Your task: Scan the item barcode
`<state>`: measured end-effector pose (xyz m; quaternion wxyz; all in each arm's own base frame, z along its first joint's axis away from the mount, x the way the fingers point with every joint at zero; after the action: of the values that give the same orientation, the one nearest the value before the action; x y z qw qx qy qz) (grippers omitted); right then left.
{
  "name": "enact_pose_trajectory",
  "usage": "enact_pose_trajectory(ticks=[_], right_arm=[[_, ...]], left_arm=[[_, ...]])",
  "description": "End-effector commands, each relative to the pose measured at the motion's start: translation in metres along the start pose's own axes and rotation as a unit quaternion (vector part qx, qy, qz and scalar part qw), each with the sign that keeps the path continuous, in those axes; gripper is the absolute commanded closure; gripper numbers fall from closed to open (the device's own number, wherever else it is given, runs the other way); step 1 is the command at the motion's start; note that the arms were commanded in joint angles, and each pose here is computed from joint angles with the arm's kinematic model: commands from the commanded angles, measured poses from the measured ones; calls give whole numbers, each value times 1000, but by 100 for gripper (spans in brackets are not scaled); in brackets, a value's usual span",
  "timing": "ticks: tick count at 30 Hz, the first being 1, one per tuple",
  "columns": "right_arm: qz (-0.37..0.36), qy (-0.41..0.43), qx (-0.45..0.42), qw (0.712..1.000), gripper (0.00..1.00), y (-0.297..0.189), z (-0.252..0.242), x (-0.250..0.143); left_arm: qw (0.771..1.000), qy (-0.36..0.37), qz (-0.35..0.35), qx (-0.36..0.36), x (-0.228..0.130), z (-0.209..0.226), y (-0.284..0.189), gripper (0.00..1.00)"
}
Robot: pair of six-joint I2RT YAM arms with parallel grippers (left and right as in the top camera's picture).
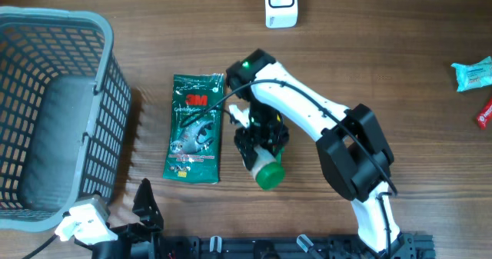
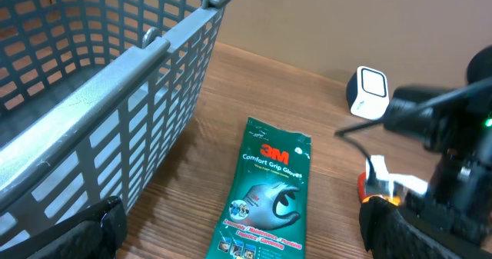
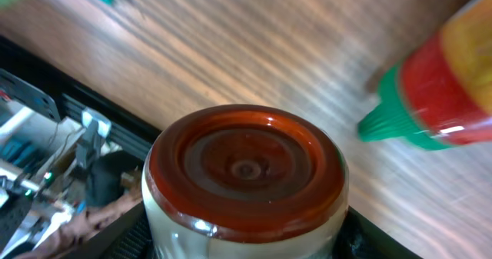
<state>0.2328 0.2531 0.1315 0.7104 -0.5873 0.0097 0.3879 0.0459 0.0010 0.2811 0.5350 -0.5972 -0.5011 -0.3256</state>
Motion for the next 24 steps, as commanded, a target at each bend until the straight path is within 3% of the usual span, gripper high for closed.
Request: enact_pose_trajectory(ticks=[1,8,12,15,24], right_arm=[[39,26,66,997,44,15,9,-6],[60,55,104,991,45,22,6,-11],[64,108,164,978,57,16,-7,-10],[29,137,215,966,61,-8,-30,-11],[-54,247,267,930,52,-41,-150,-34]], left_arm=[[1000,-2,-4,-1,1,0,-1,0],[1000,-2,-4,-1,1,0,-1,0],[1000,-2,-4,-1,1,0,-1,0],[1000,-2,-4,-1,1,0,-1,0],[1000,-2,-4,-1,1,0,-1,0]])
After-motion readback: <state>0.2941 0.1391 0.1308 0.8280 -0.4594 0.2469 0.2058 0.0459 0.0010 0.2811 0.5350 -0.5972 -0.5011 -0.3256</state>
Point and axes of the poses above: each gripper's point midway between its finger pads, its own y axis out along the fingers, its own z axis along the line the jaws close on, x = y × z, the point moved 7 cm from there along -y, back along the fingers, and after that the axes turned 3 degrees about y, right-handed, at the moved point
